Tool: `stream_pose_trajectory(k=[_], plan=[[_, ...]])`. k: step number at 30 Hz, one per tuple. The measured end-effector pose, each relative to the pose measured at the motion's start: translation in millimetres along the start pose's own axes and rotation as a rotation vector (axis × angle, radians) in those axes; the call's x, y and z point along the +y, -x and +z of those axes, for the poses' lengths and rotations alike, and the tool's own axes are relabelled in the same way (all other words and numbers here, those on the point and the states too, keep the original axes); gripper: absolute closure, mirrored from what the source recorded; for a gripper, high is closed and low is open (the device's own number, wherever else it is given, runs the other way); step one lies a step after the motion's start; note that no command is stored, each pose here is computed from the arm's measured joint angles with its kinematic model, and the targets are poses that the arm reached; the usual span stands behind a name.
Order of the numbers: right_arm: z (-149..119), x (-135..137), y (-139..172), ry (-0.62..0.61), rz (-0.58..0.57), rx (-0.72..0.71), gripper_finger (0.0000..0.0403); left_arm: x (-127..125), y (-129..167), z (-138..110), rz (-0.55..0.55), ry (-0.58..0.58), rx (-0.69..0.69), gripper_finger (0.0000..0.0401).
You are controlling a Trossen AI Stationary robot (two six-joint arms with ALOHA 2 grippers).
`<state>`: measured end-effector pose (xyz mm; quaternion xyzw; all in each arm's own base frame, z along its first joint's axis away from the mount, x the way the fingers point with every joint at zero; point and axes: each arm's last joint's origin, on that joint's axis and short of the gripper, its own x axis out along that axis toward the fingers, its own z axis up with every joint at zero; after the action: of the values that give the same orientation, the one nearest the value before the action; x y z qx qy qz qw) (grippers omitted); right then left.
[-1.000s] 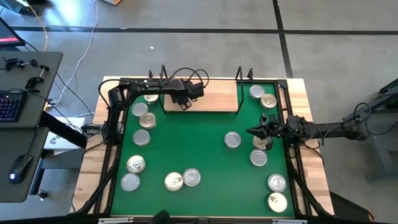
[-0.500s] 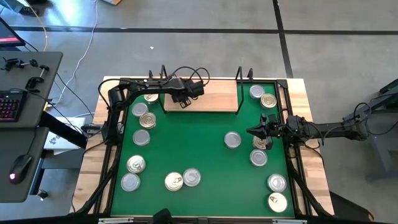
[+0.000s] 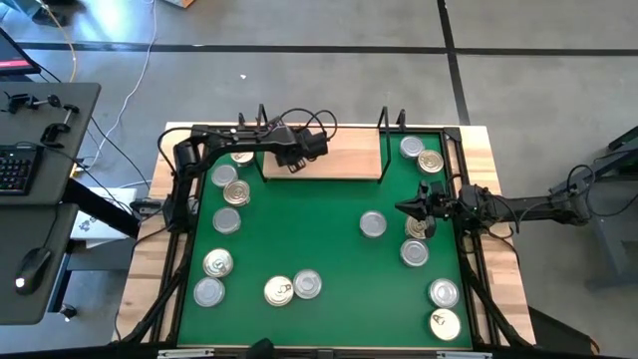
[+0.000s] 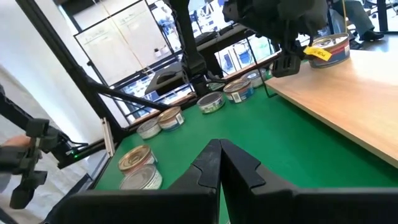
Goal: Stack canned seafood by type on shelf
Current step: Put the blue pink tuna can on the shelf, then put the green white tuna can on the shelf
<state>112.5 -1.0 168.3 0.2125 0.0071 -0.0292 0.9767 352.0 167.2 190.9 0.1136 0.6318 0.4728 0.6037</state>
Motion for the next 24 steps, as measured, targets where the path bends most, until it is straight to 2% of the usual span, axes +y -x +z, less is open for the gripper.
stream_pose_trajectory(k=[4, 8, 13, 16, 18, 21, 24], plan=[[0, 0, 0, -0.001, 0.001, -0.003, 0.0403, 8, 22, -3, 0.006, 0.048, -0.053, 0.0163], [0, 0, 0, -0.018, -0.007, -0.001, 0.0403, 15, 58, -9, -0.024, 0.136, -0.148, 0.0163], [-3, -1, 0, 0.058, -0.017, 0.024, 0.0403, 5, 100, -26, -0.091, 0.187, -0.323, 0.0163], [-3, -1, 0, 0.069, -0.008, 0.027, 0.0403, -7, 116, -42, -0.179, 0.151, -0.433, 0.0163], [-3, -1, 0, 0.07, 0.009, 0.036, 0.0403, -17, 125, -54, -0.28, 0.129, -0.504, 0.0163], [-5, 0, -2, 0.117, 0.041, 0.062, 0.0402, -34, 132, -73, -0.431, 0.101, -0.614, 0.0163], [-7, -1, -6, 0.126, 0.026, 0.089, 0.0398, -52, 138, -90, -0.52, 0.075, -0.74, 0.0163]])
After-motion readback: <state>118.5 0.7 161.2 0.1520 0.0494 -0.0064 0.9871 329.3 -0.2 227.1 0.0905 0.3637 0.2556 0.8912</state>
